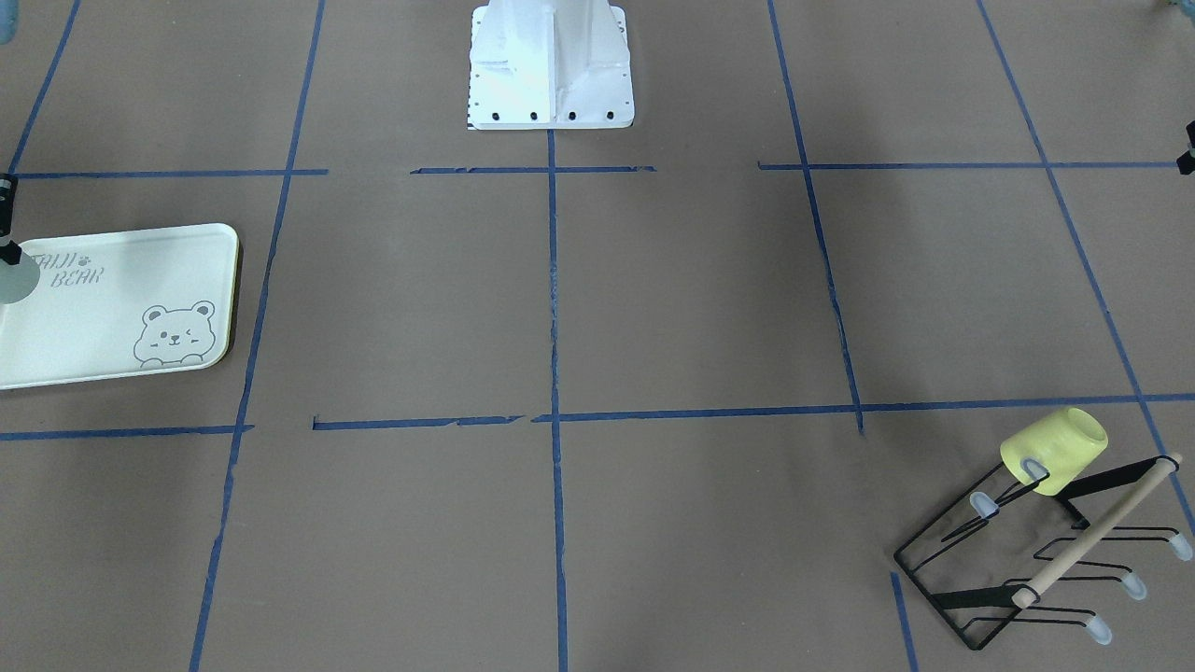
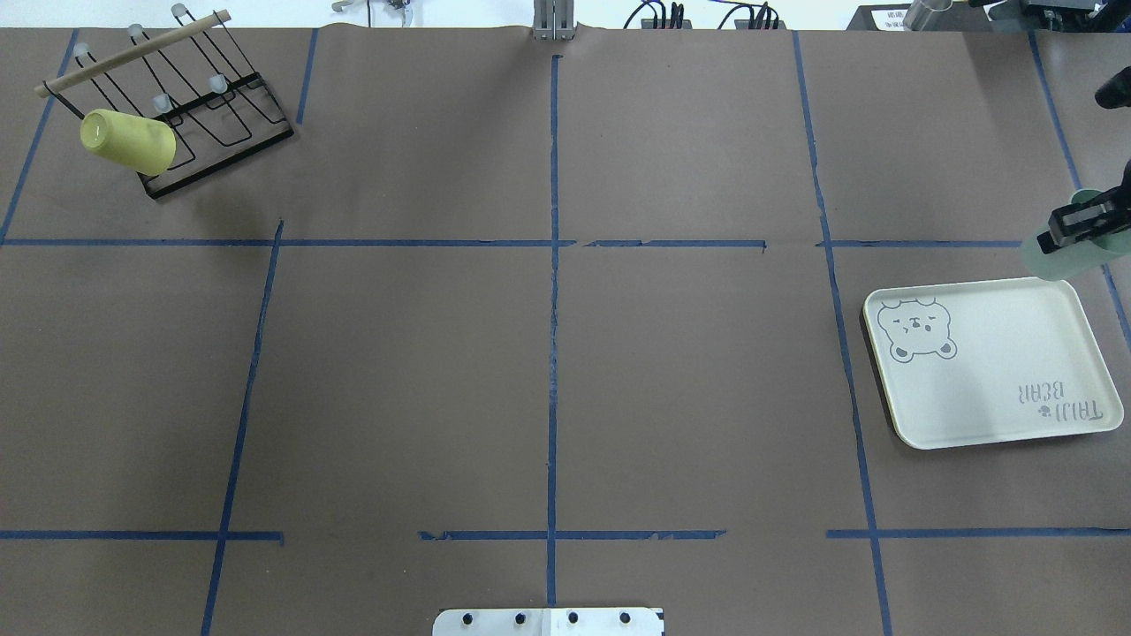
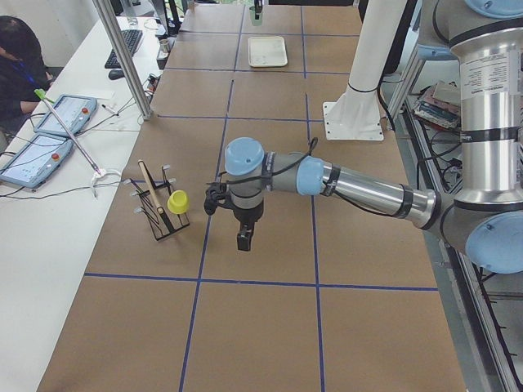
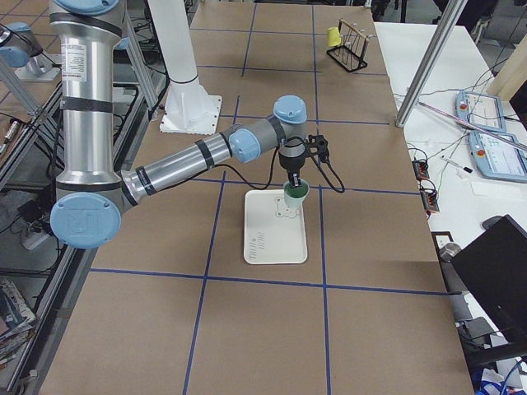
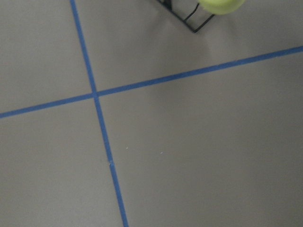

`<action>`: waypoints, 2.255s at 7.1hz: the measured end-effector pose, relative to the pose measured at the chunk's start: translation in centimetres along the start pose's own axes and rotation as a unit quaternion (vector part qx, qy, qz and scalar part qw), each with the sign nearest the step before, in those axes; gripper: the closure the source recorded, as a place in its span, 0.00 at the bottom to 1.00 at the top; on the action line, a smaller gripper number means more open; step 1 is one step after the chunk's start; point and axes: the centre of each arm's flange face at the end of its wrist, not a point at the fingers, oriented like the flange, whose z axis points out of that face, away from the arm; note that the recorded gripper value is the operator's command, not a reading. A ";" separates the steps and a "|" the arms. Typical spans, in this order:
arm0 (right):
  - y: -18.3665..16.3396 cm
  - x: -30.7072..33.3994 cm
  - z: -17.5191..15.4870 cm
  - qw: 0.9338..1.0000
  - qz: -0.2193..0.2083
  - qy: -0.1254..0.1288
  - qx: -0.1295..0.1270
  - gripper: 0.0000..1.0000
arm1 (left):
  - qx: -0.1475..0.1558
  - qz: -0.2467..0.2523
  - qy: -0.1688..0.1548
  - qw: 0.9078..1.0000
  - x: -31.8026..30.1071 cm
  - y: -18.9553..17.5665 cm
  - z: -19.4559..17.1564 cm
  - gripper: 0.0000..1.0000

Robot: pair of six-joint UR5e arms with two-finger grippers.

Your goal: Left arm grabs green cup and hands to right arm on tray

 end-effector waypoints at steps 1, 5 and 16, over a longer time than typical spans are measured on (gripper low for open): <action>0.9 0.7 0.6 1.000 0.017 0.004 0.016 0.98 | 0.001 -0.014 0.008 1.000 -2.1 3.2 1.0 0.00; 4.3 -1.3 8.3 0.998 0.051 0.013 0.039 0.98 | 0.005 -0.029 0.033 0.999 -4.3 6.6 2.0 0.00; 4.4 0.4 8.0 0.999 0.040 -0.002 -0.020 0.00 | 0.004 -0.029 0.034 0.999 -4.9 5.9 2.5 0.00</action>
